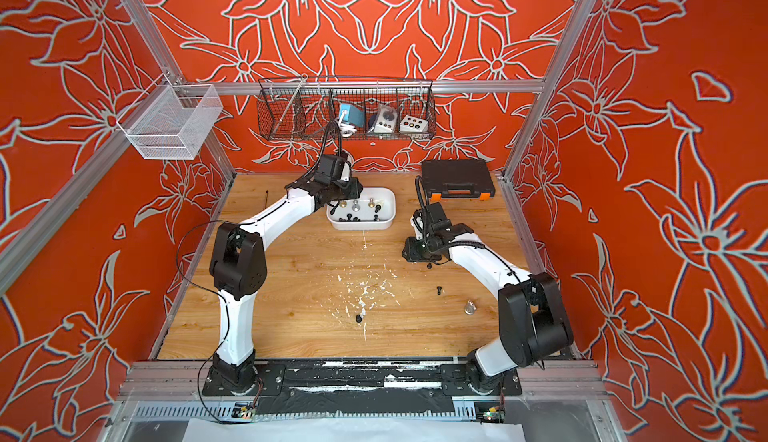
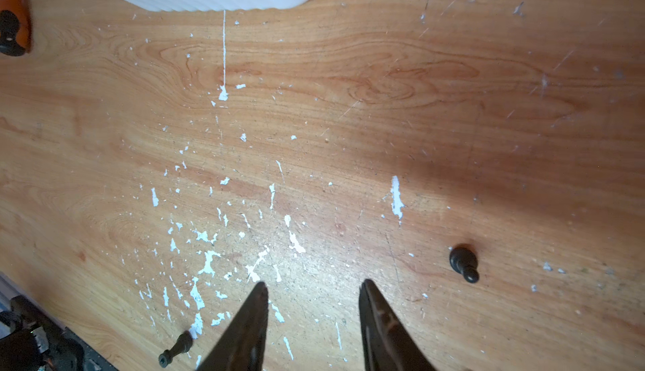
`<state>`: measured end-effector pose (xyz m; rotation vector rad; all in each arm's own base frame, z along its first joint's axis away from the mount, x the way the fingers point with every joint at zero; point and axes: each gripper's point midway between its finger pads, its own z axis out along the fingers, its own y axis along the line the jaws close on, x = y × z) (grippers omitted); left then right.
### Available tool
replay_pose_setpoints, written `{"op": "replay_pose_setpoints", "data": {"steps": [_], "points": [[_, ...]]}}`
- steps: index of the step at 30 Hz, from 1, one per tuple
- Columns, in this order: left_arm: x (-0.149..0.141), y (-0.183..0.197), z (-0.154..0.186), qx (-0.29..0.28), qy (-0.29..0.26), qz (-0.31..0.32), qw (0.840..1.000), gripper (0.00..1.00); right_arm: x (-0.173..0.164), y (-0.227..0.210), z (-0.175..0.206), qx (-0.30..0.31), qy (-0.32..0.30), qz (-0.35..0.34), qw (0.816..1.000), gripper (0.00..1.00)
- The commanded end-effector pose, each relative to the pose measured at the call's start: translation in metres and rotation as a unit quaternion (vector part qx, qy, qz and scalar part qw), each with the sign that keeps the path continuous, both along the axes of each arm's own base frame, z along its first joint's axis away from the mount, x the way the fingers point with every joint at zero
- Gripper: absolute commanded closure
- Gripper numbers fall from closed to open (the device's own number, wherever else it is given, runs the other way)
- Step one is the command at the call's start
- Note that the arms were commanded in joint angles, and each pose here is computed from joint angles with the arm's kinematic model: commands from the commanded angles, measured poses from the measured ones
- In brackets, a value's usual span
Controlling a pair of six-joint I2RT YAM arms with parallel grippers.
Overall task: Put the chess pieces into the storage box
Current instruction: Pick up the chess piece at the center of the board.
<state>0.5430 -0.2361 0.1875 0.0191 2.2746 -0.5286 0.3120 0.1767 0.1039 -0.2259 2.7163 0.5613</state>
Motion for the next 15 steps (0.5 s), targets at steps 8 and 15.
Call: {"op": "replay_pose_setpoints", "data": {"steps": [8,15], "points": [[-0.027,0.026,0.032,-0.011,-0.032,0.001,0.999,0.67,-0.018,-0.06,-0.015,-0.142,0.039,-0.063,0.987,0.57],[-0.044,0.037,0.031,-0.026,-0.03,0.006,0.999,0.67,-0.049,-0.085,-0.029,-0.185,0.077,-0.098,0.975,0.57]]}}
